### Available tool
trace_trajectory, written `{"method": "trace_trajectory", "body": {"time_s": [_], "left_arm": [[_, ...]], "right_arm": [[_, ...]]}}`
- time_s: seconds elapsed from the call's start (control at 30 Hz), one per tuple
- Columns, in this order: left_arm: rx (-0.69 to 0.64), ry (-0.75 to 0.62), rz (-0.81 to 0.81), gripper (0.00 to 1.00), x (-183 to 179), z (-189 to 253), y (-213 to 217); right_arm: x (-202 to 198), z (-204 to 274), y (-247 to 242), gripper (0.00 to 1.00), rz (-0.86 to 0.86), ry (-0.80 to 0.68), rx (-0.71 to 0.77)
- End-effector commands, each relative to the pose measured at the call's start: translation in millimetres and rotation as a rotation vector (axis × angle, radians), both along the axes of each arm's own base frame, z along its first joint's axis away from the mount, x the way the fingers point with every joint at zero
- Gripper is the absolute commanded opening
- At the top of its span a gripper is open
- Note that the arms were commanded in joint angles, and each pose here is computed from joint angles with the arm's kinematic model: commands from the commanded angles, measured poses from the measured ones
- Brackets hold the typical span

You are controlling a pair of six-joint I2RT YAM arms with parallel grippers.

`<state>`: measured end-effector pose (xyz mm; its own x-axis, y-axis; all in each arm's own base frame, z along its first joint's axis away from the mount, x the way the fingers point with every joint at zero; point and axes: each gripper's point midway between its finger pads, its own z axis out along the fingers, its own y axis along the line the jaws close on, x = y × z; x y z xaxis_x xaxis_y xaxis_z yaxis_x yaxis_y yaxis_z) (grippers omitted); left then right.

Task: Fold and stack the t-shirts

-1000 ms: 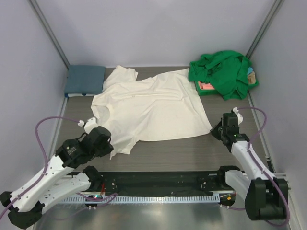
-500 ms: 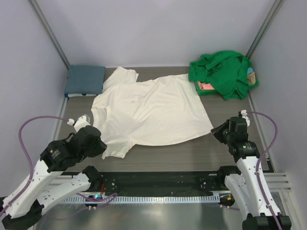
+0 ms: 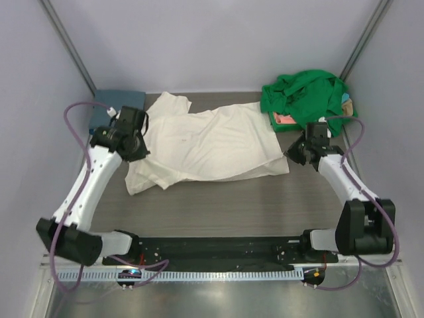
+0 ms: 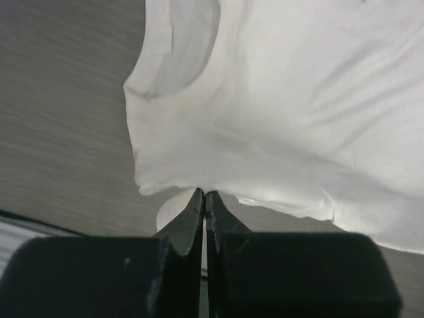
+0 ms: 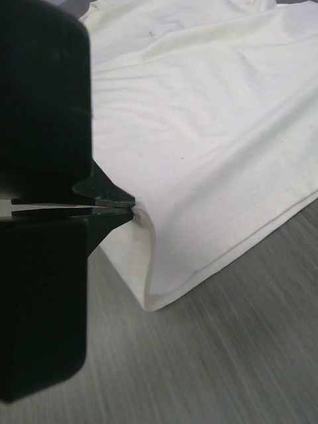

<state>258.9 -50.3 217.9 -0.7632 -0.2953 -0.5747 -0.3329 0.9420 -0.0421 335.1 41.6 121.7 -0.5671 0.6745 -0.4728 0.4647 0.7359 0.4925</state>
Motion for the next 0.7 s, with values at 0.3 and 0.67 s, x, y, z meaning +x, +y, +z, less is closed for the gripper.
{"method": "trace_trajectory", "body": {"time_s": [0.3, 0.67], "left_arm": [[0.053, 0.134, -0.094, 0.00, 157.7, -55.8, 24.3], [-0.024, -0.007, 0.095, 0.62, 130.4, -21.8, 37.2]], "right_arm": [[126.5, -16.6, 2.1, 0.01, -0.009, -0.029, 0.000], [110.0, -17.9, -23.0, 0.96, -0.045, 0.016, -0.133]]}}
